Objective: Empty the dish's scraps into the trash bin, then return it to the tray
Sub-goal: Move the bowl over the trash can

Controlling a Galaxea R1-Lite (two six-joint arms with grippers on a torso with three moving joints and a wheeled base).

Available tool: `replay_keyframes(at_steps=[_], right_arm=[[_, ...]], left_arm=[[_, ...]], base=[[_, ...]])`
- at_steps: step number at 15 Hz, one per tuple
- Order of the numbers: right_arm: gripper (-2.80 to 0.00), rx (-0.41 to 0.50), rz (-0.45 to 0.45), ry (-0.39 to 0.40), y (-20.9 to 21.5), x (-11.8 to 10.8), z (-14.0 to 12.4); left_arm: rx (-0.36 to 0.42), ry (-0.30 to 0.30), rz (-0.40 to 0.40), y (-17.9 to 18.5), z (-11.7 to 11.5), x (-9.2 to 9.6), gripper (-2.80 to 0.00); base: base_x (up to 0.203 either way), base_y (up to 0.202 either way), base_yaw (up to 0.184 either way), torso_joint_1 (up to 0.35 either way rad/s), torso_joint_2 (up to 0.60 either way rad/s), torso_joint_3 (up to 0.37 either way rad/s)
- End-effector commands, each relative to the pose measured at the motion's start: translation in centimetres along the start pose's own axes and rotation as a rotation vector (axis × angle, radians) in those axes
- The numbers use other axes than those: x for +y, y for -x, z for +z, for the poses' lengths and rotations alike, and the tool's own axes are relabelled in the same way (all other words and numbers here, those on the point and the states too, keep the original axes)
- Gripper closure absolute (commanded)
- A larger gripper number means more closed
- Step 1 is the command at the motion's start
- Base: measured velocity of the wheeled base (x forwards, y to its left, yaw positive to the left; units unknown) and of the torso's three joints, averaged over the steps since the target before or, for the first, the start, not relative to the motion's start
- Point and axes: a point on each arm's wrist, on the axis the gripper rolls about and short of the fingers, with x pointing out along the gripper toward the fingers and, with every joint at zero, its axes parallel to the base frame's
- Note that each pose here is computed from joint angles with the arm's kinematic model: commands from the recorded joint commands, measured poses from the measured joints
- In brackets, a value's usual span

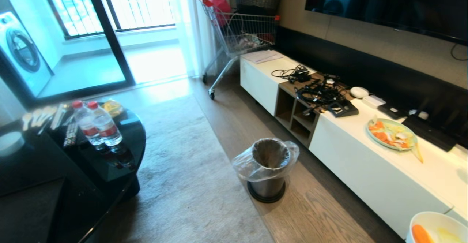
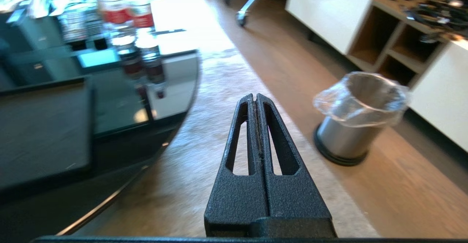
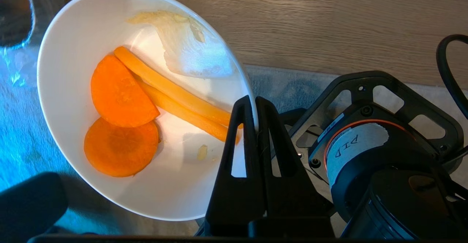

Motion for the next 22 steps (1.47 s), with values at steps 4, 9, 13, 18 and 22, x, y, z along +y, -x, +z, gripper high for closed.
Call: replay_keyframes(at_steps=[4, 9, 13, 18, 22], right_arm=[[0.0, -0.003, -0.005, -0.004, 0.12, -0.02, 0.03], [0.0, -0.015, -0.015, 0.004, 0.21, -0.06, 0.09], [0.0, -0.016, -0.01, 0.028, 0.3, 0.01, 0.14], [0.0, -0.016, -0.005, 0.038, 0.43, -0.08, 0.16], [0.0, -0.019, 0.005, 0.036, 0.63, 0.05, 0.26]], left_arm=[[-0.001, 0.001, 0.001, 0.0, 0.01, 0.0, 0.0], [-0.001, 0.001, 0.001, 0.0, 0.01, 0.0, 0.0], [-0.001, 0.001, 0.001, 0.0, 0.01, 0.0, 0.0], [-0.001, 0.001, 0.001, 0.0, 0.01, 0.0, 0.0], [-0.001, 0.001, 0.001, 0.0, 0.01, 0.0, 0.0]], base=[[0.0, 0.008, -0.161, 0.004, 0.0, 0.002], [0.001, 0.002, -0.044, 0.002, 0.0, 0.002], [0.0, 0.0, 0.0, 0.0, 0.0, 0.0], [0.0, 0.0, 0.0, 0.0, 0.0, 0.0], [0.0, 0.0, 0.0, 0.0, 0.0, 0.0]])
